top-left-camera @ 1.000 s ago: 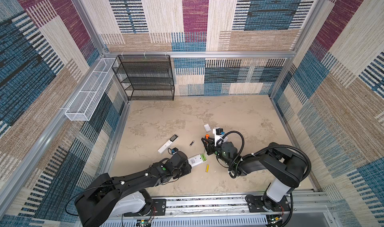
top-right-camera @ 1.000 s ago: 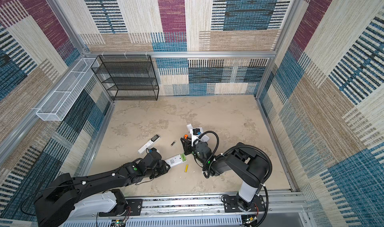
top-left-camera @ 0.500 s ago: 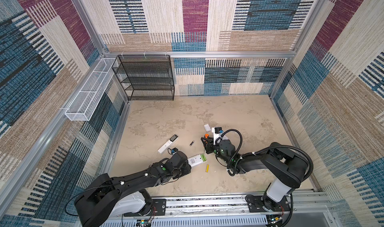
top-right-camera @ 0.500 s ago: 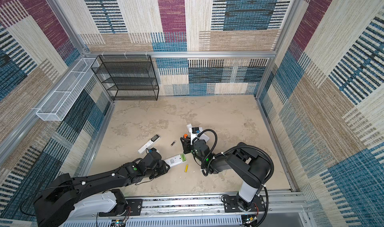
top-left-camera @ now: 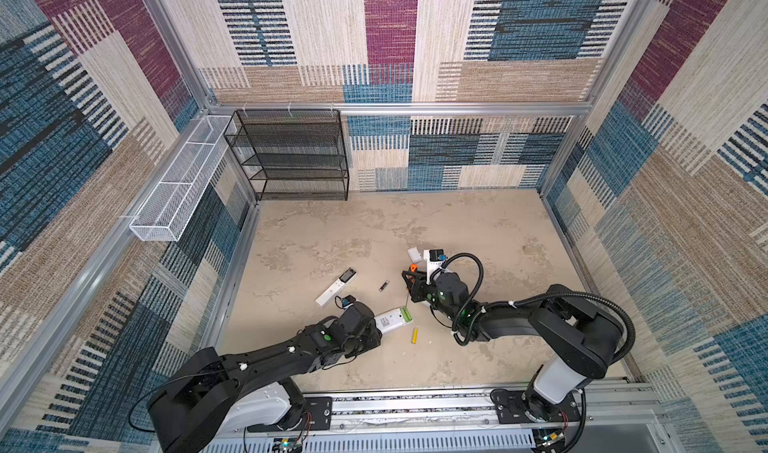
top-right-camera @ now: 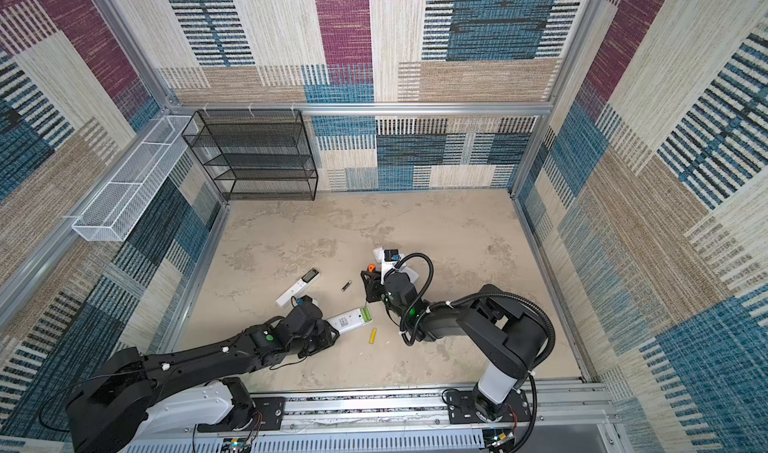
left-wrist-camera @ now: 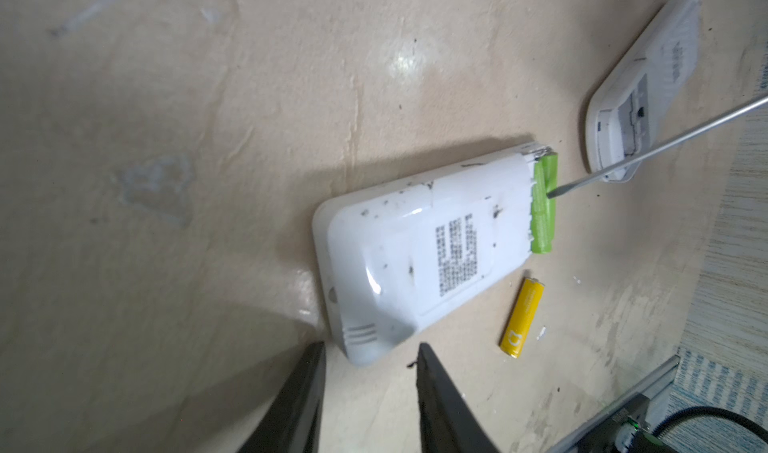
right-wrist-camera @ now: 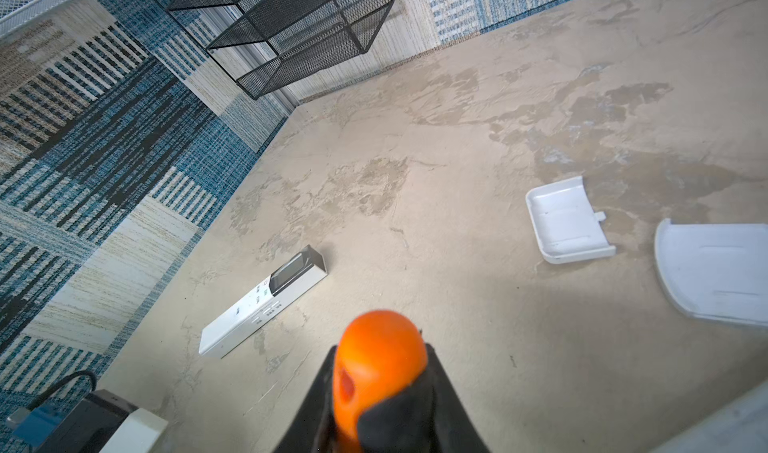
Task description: Unload the batteries from the remote control
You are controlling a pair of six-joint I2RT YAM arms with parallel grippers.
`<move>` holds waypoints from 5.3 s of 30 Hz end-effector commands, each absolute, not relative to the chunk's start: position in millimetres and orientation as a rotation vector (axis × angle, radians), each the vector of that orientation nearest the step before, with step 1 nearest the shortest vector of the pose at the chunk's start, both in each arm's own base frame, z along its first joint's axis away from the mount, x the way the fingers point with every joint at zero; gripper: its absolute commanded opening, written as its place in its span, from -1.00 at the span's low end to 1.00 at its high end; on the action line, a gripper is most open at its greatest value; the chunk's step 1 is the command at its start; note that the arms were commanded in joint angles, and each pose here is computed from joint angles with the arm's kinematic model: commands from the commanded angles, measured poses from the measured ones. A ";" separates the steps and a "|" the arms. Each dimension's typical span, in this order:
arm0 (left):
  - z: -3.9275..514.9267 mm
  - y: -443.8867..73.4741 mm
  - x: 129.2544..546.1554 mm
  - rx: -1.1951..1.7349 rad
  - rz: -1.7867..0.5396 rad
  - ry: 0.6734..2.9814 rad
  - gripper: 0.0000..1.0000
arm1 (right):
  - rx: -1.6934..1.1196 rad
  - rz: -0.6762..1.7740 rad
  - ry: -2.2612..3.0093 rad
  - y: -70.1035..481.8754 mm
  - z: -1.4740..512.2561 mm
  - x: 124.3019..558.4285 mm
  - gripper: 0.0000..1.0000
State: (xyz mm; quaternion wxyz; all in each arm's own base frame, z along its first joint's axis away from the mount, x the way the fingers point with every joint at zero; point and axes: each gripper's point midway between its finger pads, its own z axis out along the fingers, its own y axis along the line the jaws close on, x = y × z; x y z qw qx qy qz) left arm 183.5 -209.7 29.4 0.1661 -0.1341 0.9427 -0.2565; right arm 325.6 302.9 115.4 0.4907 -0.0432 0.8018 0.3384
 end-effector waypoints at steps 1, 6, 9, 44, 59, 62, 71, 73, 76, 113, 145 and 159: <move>25.9 -205.2 183.2 -0.409 -0.703 2.689 -0.19 | -0.086 0.821 1.953 302.9 118.0 327.7 -1.00; 31.2 -205.6 183.9 -0.397 -0.704 2.683 -0.20 | -0.119 0.785 1.971 300.9 118.6 326.2 -1.00; 36.1 -204.5 184.9 -0.390 -0.704 2.671 -0.19 | -0.125 0.778 1.974 295.9 121.6 321.5 -1.00; 26.4 -216.2 187.7 -0.397 -0.735 2.695 -0.27 | 0.092 0.882 2.021 286.0 111.6 322.4 -1.00; 27.7 -215.5 186.9 -0.398 -0.744 2.688 -0.30 | 0.183 0.929 2.038 283.0 107.5 330.3 -1.00; 28.2 -215.8 187.0 -0.398 -0.745 2.688 -0.31 | 0.190 0.936 2.036 284.2 108.0 332.1 -1.00; 29.4 -214.2 186.7 -0.397 -0.741 2.684 -0.31 | 0.194 0.939 2.023 289.9 110.0 342.9 -1.00; 29.7 -214.4 186.7 -0.396 -0.742 2.684 -0.31 | 0.193 0.935 2.022 291.2 108.8 345.6 -1.00; 29.2 -213.1 186.1 -0.396 -0.736 2.685 -0.31 | 0.191 0.933 2.026 294.0 105.9 350.3 -1.00; 78.0 -246.7 214.3 -0.205 -0.718 2.667 -0.29 | -0.110 0.705 1.913 275.5 138.4 344.1 -1.00; 30.6 -241.5 199.4 -0.278 -0.651 2.798 -0.30 | -0.213 0.781 1.939 298.5 115.8 326.5 -1.00; 19.4 -235.0 194.5 -0.307 -0.620 2.818 -0.34 | -0.033 0.852 1.991 287.1 98.1 326.4 -1.00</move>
